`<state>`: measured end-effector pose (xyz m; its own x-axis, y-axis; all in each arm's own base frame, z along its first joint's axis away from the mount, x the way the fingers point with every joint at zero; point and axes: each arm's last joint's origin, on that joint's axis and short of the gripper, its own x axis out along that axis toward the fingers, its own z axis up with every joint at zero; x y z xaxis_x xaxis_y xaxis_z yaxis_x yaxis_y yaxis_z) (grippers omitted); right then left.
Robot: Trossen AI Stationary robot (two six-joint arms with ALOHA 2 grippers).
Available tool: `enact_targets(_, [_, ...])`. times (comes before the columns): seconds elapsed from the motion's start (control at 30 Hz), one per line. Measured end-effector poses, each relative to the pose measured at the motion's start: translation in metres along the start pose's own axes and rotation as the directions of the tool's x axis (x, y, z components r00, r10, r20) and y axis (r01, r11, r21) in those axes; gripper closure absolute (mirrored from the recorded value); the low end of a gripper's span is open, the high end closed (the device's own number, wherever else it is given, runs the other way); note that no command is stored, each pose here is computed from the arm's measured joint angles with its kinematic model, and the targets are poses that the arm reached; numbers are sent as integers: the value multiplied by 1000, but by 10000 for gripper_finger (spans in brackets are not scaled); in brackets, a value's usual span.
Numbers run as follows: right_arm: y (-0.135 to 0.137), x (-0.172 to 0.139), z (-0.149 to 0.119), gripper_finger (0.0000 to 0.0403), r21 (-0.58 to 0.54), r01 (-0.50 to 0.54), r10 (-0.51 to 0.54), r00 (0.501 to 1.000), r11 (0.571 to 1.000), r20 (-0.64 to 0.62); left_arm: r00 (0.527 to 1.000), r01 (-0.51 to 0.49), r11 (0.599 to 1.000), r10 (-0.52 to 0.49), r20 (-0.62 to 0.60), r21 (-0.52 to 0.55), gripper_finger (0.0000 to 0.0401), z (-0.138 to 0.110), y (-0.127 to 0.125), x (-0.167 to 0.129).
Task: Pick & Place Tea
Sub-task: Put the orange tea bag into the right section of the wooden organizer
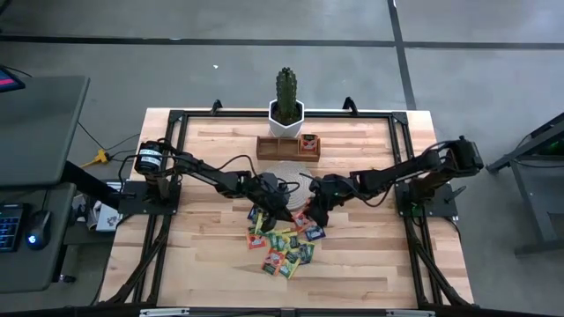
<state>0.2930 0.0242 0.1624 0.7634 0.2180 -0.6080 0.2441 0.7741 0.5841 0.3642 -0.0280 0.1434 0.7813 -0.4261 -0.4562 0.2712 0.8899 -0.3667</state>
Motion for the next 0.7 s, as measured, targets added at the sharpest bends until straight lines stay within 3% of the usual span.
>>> enact_targets(0.17, [-3,-13,12,229,15,-39,39,999,999,23,1000,-28,999,28,8,29,401,0,1,0])
enact_targets(0.33, [-4,-42,24,222,6,-31,30,997,1000,65,995,-84,994,80,56,74,401,4,2,0])
enact_targets(0.57, [-3,-101,31,221,10,-9,7,992,1000,129,964,-188,962,142,225,196,401,23,-2,-7])
enact_targets(0.7, [0,-134,30,221,-1,-38,38,985,999,169,910,-272,916,145,390,295,401,44,-9,-17])
